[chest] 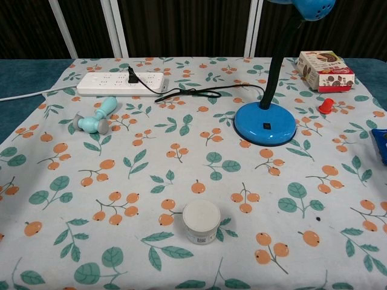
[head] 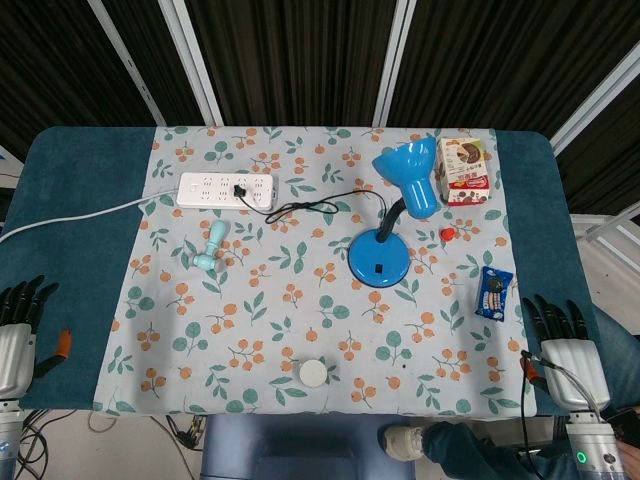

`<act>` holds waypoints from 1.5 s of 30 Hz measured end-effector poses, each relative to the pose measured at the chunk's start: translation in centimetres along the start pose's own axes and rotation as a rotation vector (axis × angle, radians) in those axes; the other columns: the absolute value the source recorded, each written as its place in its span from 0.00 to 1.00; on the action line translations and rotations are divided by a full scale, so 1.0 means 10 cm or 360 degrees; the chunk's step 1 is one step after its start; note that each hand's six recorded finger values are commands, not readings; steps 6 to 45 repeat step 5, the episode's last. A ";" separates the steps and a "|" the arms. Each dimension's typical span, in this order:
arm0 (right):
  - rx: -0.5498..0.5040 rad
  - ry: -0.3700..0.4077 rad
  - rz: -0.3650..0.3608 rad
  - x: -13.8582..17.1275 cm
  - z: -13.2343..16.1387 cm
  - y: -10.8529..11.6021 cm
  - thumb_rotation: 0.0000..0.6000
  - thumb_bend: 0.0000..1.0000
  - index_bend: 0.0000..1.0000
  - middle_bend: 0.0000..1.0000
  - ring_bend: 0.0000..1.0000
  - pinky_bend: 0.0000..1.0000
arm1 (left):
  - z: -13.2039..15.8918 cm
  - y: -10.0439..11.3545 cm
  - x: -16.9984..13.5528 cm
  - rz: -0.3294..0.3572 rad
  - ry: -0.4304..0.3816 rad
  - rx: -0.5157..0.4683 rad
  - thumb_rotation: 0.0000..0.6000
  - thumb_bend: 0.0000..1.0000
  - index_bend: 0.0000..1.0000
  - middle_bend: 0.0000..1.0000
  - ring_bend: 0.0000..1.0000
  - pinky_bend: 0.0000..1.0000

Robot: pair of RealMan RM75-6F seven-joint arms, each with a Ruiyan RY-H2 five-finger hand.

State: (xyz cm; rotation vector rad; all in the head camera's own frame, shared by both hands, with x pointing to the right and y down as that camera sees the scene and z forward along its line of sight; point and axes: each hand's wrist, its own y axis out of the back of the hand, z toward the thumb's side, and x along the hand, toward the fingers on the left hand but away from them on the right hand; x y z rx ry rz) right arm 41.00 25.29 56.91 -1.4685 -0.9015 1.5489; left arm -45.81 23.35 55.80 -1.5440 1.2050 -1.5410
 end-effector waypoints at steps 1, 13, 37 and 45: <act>0.0003 -0.0001 -0.0003 0.02 -0.03 -0.01 1.00 0.31 0.00 0.09 0.13 0.00 | 0.00 0.00 0.00 0.0000 -0.0002 0.0001 1.00 0.44 0.14 0.04 0.03 0.00; 0.0014 0.0013 -0.0038 0.05 -0.09 0.01 1.00 0.31 0.00 0.09 0.13 0.00 | 0.00 0.00 0.00 0.0001 0.0000 0.0002 1.00 0.44 0.15 0.04 0.03 0.00; 0.0014 0.0013 -0.0038 0.05 -0.09 0.01 1.00 0.31 0.00 0.09 0.13 0.00 | 0.00 0.00 0.00 0.0001 0.0000 0.0002 1.00 0.44 0.15 0.04 0.03 0.00; 0.0014 0.0013 -0.0038 0.05 -0.09 0.01 1.00 0.31 0.00 0.09 0.13 0.00 | 0.00 0.00 0.00 0.0001 0.0000 0.0002 1.00 0.44 0.15 0.04 0.03 0.00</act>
